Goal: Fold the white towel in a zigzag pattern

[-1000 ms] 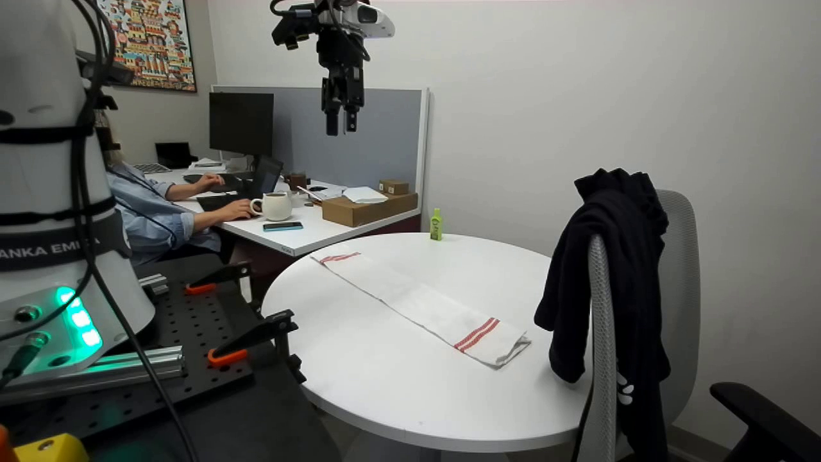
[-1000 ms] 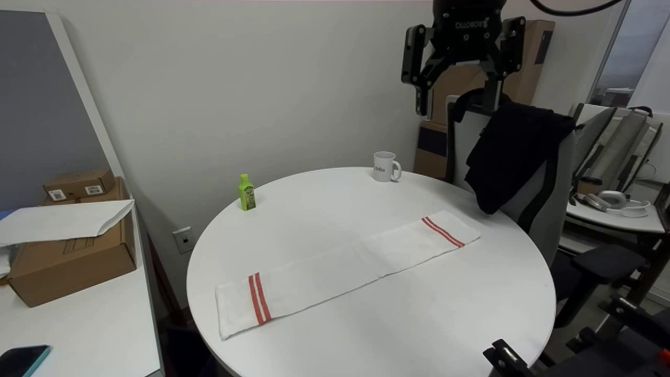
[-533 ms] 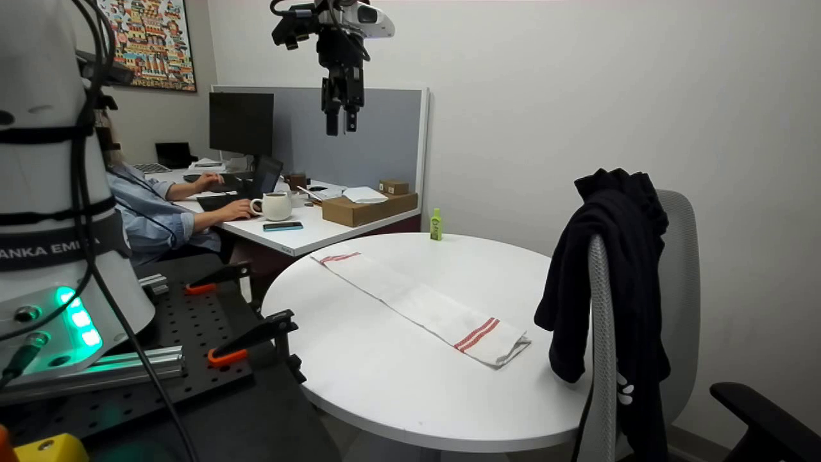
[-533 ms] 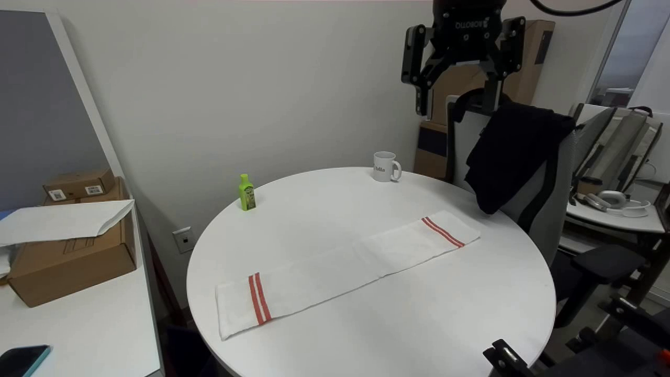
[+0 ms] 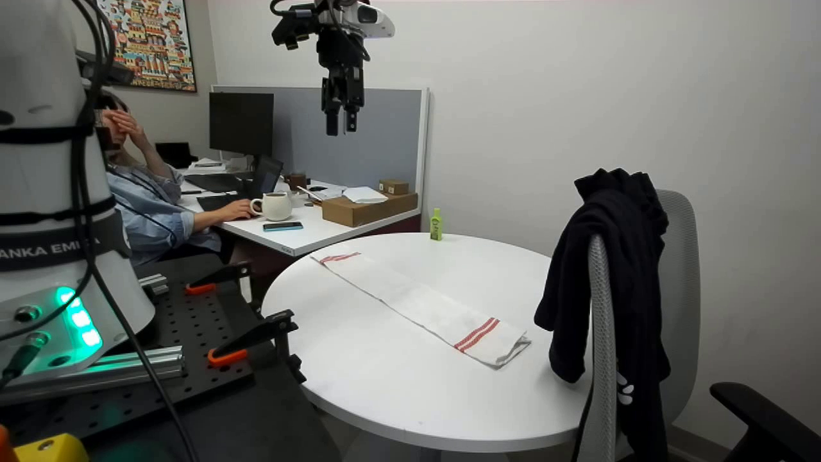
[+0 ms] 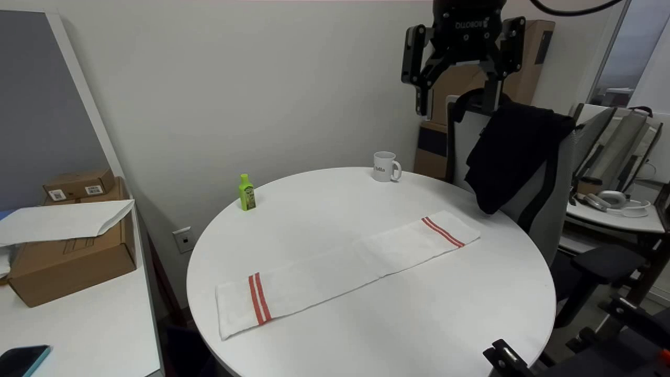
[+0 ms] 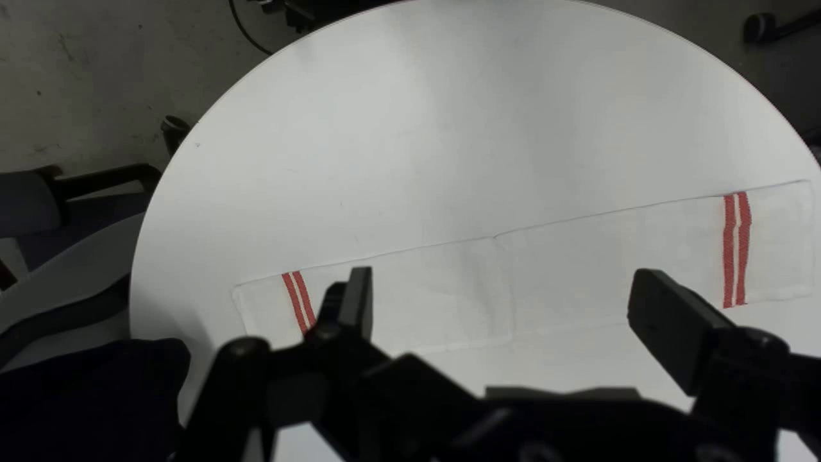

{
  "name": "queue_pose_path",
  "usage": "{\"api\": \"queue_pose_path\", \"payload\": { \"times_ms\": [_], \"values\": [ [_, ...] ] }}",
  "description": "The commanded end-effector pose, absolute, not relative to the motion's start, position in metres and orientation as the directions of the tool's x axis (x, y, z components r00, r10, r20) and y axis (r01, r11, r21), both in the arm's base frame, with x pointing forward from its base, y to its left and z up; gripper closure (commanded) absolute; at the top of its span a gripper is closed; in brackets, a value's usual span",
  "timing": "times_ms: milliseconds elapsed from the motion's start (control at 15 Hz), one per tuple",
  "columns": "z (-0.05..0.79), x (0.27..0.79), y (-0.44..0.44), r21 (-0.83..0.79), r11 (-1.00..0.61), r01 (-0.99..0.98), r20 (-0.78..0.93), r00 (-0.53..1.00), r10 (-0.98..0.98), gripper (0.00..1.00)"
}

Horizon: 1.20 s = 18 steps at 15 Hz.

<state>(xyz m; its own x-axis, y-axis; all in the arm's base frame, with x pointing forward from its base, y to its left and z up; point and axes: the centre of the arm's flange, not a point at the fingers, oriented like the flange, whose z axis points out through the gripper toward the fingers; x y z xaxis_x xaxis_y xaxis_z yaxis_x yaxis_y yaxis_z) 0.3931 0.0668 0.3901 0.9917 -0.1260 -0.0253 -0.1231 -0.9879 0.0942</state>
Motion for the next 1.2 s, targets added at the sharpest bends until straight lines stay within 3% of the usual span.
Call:
{"api": "queue_pose_path", "payload": {
  "times_ms": [0, 733, 1133],
  "values": [
    [0.390, 0.393, 0.067, 0.094, -0.988, -0.123, -0.025, 0.992, -0.126, 0.00],
    [0.389, 0.408, 0.051, 0.130, -0.981, -0.147, -0.019, 0.988, -0.151, 0.00],
    [0.418, 0.447, -0.016, 0.167, -0.945, -0.283, 0.226, 0.943, -0.242, 0.00]
  ]
}}
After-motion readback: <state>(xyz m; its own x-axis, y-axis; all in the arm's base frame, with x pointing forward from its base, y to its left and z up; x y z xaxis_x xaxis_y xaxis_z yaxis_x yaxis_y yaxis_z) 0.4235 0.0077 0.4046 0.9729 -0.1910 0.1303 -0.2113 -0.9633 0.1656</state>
